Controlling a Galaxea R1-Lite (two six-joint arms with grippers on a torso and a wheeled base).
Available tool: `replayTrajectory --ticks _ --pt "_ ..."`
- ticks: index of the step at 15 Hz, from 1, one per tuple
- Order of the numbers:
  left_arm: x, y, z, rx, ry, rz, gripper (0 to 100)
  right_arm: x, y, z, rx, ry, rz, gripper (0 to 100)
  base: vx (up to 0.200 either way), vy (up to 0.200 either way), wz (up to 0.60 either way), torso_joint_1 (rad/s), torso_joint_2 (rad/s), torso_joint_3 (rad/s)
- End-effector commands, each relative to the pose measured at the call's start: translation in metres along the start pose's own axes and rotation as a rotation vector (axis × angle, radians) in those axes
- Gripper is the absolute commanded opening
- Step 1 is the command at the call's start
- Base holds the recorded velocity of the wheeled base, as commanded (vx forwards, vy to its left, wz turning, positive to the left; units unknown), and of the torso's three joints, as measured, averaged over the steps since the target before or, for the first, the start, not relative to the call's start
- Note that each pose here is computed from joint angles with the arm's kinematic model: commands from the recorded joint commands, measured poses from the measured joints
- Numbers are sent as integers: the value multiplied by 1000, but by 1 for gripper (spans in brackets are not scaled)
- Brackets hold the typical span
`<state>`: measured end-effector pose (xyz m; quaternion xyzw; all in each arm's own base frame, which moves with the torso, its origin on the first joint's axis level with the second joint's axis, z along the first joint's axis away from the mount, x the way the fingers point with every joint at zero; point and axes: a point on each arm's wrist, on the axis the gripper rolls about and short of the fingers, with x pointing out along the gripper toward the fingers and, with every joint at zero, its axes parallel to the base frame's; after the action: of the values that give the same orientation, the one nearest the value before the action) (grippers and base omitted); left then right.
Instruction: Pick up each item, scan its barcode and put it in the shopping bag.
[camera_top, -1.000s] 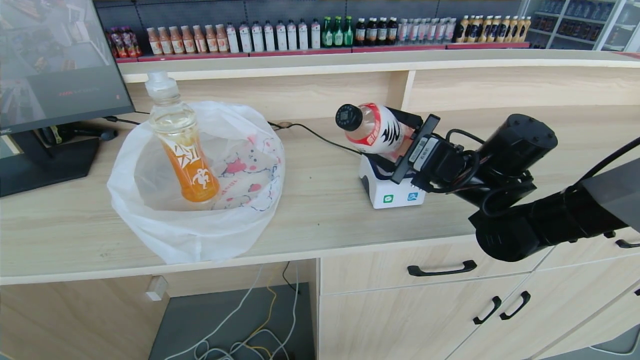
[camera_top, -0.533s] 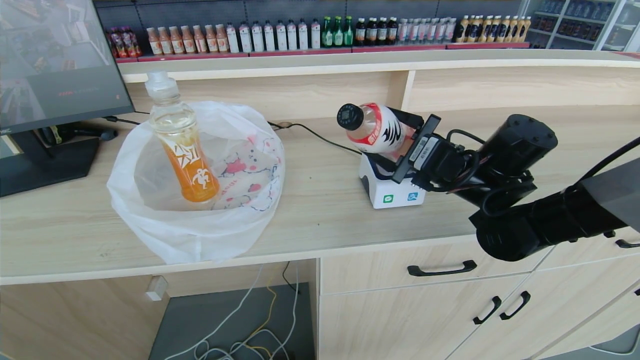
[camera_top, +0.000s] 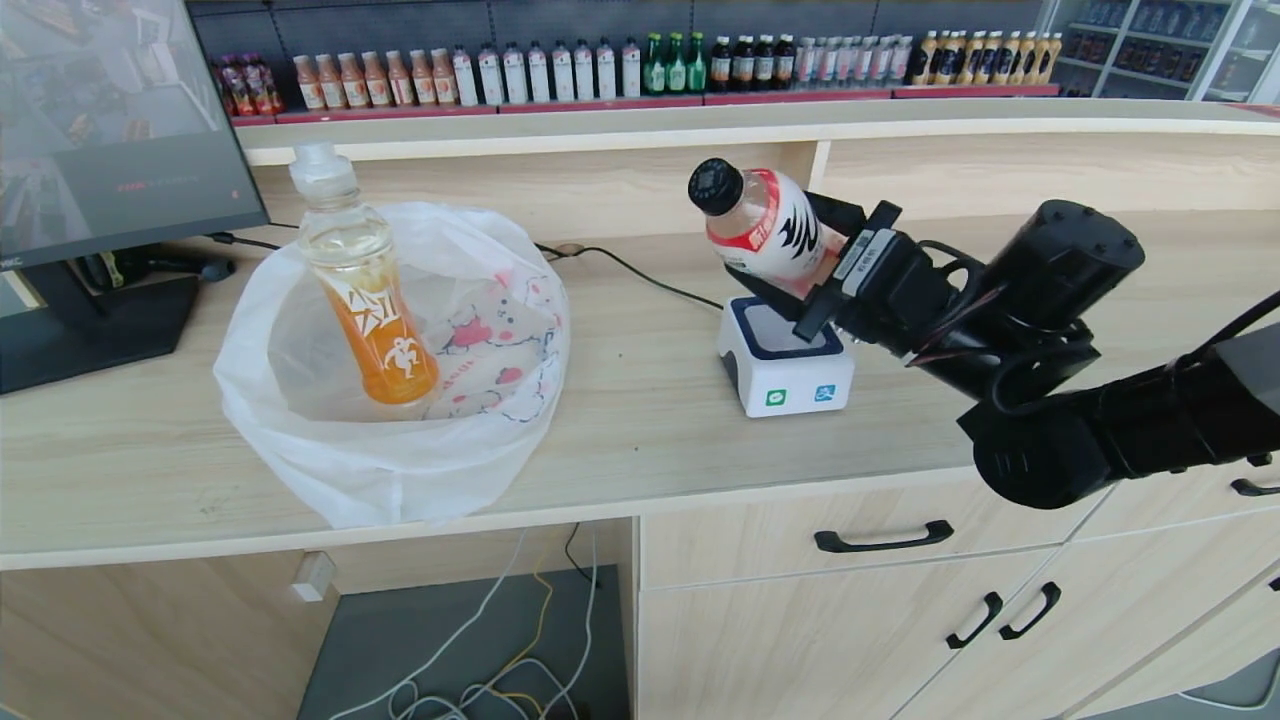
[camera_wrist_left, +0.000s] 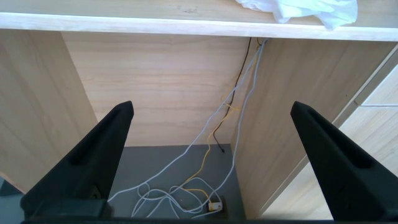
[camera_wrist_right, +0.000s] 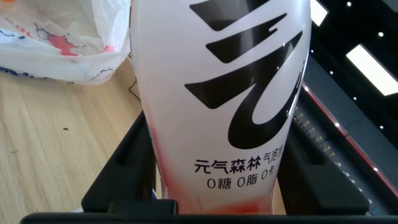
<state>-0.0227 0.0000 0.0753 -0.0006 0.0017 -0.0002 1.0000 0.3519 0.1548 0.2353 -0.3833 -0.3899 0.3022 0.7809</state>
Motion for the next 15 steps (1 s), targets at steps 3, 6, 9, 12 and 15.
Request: replayTrajectory --ticks 3,6,9,12,15 --pt "0 0 0 0 0 0 100 -6 -31 31 55 -4 -22 0 0 0 0 0 0 0" --pt "0 0 0 0 0 0 100 -14 -51 48 150 15 -112 0 0 0 0 0 0 0" --pt "0 0 0 0 0 0 100 -27 -60 55 217 32 -141 0 0 0 0 0 0 0" --pt "0 0 0 0 0 0 100 -50 -58 64 279 70 -135 0 0 0 0 0 0 0" --pt "0 0 0 0 0 0 100 -69 -47 66 399 121 -191 0 0 0 0 0 0 0"
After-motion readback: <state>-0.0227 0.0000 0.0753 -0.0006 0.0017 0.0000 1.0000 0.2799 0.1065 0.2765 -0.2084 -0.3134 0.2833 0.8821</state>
